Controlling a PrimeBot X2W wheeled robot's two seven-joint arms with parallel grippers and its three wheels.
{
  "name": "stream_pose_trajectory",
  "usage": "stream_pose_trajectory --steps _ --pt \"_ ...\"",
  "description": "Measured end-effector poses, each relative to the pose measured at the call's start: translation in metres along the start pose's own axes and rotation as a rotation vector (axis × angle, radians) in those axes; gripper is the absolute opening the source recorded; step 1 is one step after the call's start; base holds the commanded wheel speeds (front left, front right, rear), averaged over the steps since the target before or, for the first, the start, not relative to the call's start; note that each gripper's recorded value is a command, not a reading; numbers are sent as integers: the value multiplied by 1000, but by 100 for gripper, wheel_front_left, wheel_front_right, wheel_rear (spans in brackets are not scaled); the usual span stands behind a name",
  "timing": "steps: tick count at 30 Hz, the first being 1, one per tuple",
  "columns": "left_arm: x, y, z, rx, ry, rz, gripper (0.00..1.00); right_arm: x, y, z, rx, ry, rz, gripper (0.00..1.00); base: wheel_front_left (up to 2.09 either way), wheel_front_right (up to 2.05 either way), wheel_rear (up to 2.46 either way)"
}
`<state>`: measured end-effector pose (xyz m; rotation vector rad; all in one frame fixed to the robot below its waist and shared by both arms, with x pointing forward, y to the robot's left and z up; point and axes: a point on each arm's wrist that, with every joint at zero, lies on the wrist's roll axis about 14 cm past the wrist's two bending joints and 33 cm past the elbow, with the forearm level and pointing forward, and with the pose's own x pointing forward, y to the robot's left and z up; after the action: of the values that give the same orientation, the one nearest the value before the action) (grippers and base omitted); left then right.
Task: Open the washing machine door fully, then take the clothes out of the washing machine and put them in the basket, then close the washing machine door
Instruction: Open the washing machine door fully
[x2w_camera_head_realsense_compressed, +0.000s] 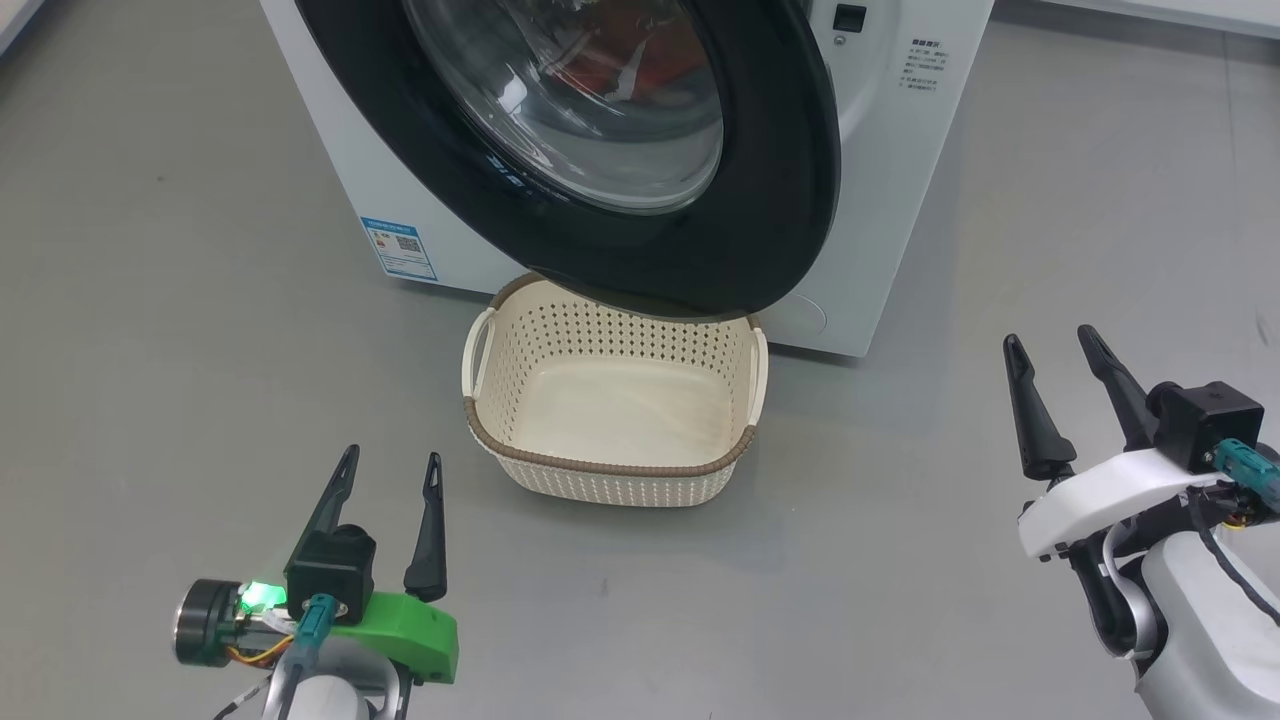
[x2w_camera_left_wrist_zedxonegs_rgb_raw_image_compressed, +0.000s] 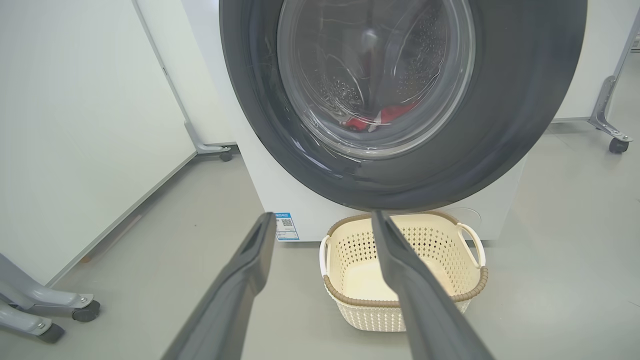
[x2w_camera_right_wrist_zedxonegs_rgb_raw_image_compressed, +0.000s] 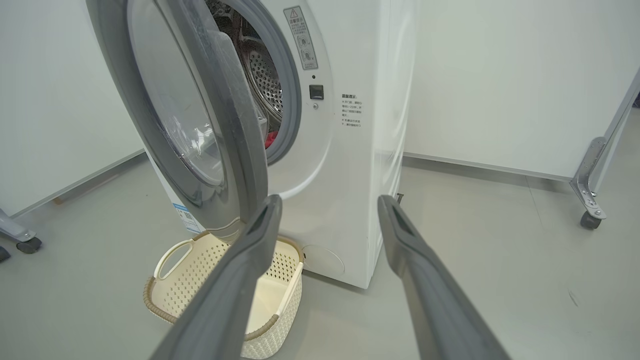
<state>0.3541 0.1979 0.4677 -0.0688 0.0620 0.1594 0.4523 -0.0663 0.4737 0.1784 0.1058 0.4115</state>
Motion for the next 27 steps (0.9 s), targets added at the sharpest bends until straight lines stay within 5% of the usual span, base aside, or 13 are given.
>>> stream_pose_trajectory --steps 27 --pt "2 -4 -1 1 3 -11 100 -12 -6 3 1 -25 -37 100 0 0 0"
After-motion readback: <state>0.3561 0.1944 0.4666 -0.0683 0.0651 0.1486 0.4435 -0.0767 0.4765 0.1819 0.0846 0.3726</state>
